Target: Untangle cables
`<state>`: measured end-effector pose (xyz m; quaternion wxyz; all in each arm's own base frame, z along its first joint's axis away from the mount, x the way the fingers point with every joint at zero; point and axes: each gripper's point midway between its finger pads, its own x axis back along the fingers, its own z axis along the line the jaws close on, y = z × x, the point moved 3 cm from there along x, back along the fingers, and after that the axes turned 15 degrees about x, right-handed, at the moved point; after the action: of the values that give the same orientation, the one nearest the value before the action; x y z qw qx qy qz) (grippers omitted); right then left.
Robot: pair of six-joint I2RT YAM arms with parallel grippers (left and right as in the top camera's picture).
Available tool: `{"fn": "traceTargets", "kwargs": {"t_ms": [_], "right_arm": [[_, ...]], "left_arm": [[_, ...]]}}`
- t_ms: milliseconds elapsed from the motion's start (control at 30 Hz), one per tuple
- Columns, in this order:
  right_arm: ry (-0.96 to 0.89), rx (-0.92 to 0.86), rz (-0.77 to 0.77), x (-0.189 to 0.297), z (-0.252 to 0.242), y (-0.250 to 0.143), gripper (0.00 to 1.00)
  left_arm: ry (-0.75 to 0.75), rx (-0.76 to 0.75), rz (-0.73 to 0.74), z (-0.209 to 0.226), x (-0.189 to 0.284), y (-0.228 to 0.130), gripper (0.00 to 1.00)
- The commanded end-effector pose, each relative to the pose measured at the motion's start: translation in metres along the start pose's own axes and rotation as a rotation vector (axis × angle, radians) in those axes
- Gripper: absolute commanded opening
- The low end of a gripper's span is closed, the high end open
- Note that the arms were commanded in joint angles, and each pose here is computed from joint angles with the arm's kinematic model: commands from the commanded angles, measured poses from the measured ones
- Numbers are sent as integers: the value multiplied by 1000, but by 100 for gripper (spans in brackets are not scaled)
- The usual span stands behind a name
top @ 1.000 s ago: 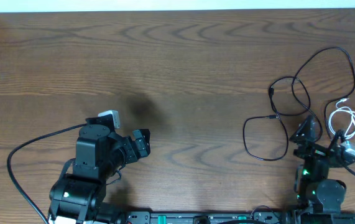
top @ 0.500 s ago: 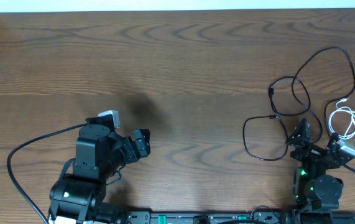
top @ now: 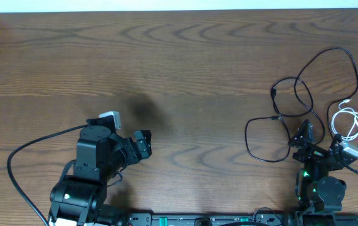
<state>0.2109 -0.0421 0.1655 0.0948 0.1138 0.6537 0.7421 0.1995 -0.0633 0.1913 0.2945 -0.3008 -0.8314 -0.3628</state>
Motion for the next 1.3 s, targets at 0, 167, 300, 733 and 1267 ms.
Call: {"fn": "traceTargets", "kwargs": {"t_ms": [0,167,300,733,1267], "right_arm": [[-2,-1,1,0,-1,-1,99],[-20,-2,-1,0,-5,0,99],[-25,-2,-2,0,-6,0,99],[56,2,9,2,12,-2,99],[56,2,8,2,12,-2,99]], "left_arm": [[4,-12,-9,0,1,1,98],[4,-12,-9,0,1,1,98],[4,-12,-9,0,1,1,98],[4,-12,-9,0,1,1,98],[5,-12,-8,0,1,1,98]]}}
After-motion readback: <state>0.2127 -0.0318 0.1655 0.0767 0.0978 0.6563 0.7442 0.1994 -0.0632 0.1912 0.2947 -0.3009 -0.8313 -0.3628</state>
